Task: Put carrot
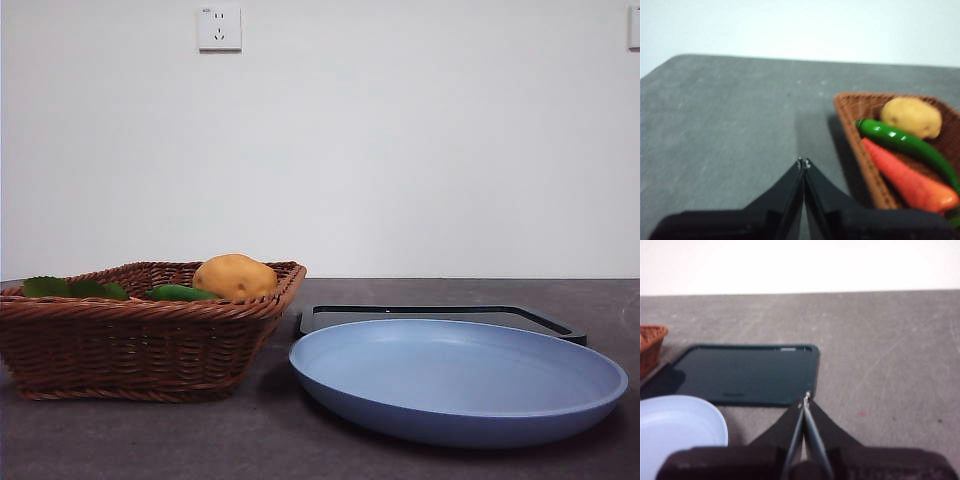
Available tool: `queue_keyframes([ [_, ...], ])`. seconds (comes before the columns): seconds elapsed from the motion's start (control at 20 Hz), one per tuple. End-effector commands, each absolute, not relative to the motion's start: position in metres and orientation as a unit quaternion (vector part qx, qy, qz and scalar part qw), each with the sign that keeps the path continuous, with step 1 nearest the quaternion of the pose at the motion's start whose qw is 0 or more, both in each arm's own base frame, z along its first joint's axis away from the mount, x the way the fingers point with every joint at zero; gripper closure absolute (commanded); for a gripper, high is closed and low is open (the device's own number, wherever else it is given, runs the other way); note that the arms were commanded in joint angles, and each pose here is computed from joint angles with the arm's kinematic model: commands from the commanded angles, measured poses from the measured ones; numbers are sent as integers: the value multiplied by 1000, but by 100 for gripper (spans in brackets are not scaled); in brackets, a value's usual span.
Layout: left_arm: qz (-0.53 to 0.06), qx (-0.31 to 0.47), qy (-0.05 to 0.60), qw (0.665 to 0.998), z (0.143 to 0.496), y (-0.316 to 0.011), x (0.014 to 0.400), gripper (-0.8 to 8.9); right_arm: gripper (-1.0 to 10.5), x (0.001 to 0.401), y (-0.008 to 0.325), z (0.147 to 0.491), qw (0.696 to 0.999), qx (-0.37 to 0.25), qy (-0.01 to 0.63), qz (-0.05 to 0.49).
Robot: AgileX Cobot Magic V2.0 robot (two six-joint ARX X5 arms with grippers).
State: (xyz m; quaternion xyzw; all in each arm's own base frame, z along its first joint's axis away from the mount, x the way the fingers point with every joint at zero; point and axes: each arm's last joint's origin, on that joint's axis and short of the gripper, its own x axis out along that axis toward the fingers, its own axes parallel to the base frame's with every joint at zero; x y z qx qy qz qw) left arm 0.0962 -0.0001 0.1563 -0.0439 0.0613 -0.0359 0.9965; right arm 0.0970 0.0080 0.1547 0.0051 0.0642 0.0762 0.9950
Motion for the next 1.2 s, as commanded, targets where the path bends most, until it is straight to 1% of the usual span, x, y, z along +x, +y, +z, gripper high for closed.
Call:
queue_keyframes([
  [0.05,-58,-55,45,996,157,-1,97,805,943,98,8,157,996,24,47,75],
  [0.15,-80,-68,35,994,159,-2,97,805,943,98,8,158,995,49,43,74],
  [0.4,-144,-119,18,982,165,-6,96,805,943,98,8,160,985,148,42,73],
  [0.6,-182,-165,9,969,169,-8,95,805,943,98,8,163,968,238,32,73],
  [0.7,-193,-173,7,966,171,-9,95,805,943,98,8,163,959,271,35,73],
  [0.8,-197,-185,7,963,171,-9,95,806,943,98,9,163,952,292,40,84],
  [1.0,-194,-220,20,956,171,-9,95,807,944,97,12,165,943,301,57,128],
  [1.05,-191,-226,27,955,172,-9,94,807,944,97,12,167,940,307,65,131],
  [1.2,-172,-233,56,956,176,-8,93,807,944,95,12,176,934,324,95,120],
])
